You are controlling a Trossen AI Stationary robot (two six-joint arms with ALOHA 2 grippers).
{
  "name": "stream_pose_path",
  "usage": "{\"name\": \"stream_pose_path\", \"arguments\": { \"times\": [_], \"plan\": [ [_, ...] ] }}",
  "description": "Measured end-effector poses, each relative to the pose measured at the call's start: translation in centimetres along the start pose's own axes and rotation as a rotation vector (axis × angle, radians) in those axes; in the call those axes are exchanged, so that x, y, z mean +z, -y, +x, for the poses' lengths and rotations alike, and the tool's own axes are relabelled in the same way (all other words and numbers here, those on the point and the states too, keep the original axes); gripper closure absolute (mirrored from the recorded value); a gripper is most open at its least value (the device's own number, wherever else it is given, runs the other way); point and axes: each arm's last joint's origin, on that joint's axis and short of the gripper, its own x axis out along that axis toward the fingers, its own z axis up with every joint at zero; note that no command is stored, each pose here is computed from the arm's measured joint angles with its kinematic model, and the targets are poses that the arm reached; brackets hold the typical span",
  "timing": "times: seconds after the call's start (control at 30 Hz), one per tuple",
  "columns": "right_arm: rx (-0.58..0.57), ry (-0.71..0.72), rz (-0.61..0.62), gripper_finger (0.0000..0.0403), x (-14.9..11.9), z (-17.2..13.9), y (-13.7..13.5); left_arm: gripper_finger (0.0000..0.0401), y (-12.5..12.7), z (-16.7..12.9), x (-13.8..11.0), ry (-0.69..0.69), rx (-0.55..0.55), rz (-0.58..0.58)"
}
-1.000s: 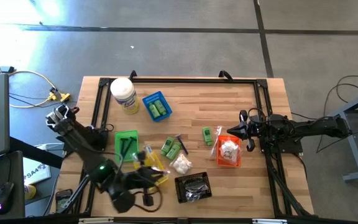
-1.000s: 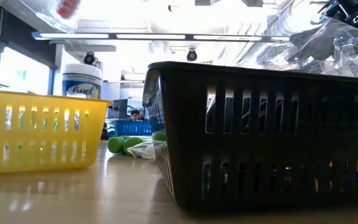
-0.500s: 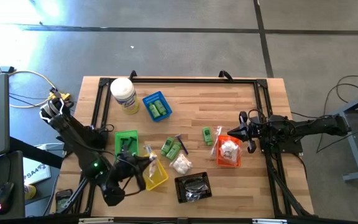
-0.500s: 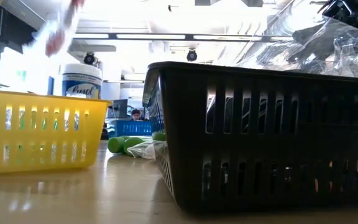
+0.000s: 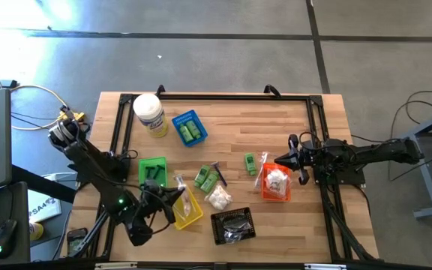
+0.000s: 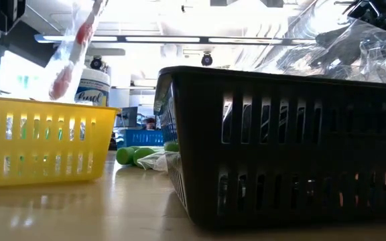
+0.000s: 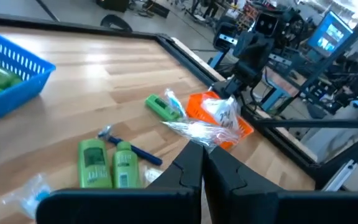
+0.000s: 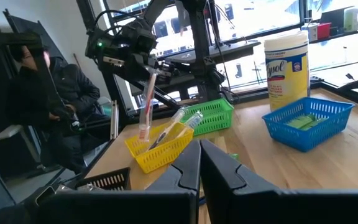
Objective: Pick & Place Travel size toiletries
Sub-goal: Put the orange toothbrush into the yellow bin
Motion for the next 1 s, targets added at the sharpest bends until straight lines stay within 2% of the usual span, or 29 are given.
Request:
{"name": "stream_pose_path", "arguments": {
  "times": [0.17, 0.63, 0.77, 1.0],
  "plan": [
    [0.0, 0.0, -0.001, 0.0401, 0.0, 0.0, 0.0, 0.0401, -0.2, 0.4, -1.4, -0.02, 0.007, 0.029],
    [-0.004, 0.0, 0.0, 0.0401, 0.0, 0.0, 0.0, 0.0398, -1.0, 1.2, -2.2, -0.163, 0.042, 0.123],
    [-0.004, 0.0, 0.0, 0.0401, 0.0, 0.0, 0.0, 0.037, -1.3, 1.1, -2.3, -0.207, 0.052, 0.156],
    [-0.004, 0.0, 0.0, 0.0401, 0.0, 0.0, 0.0, 0.0287, -1.6, 0.8, -2.4, -0.226, 0.062, 0.205]
  ]
}}
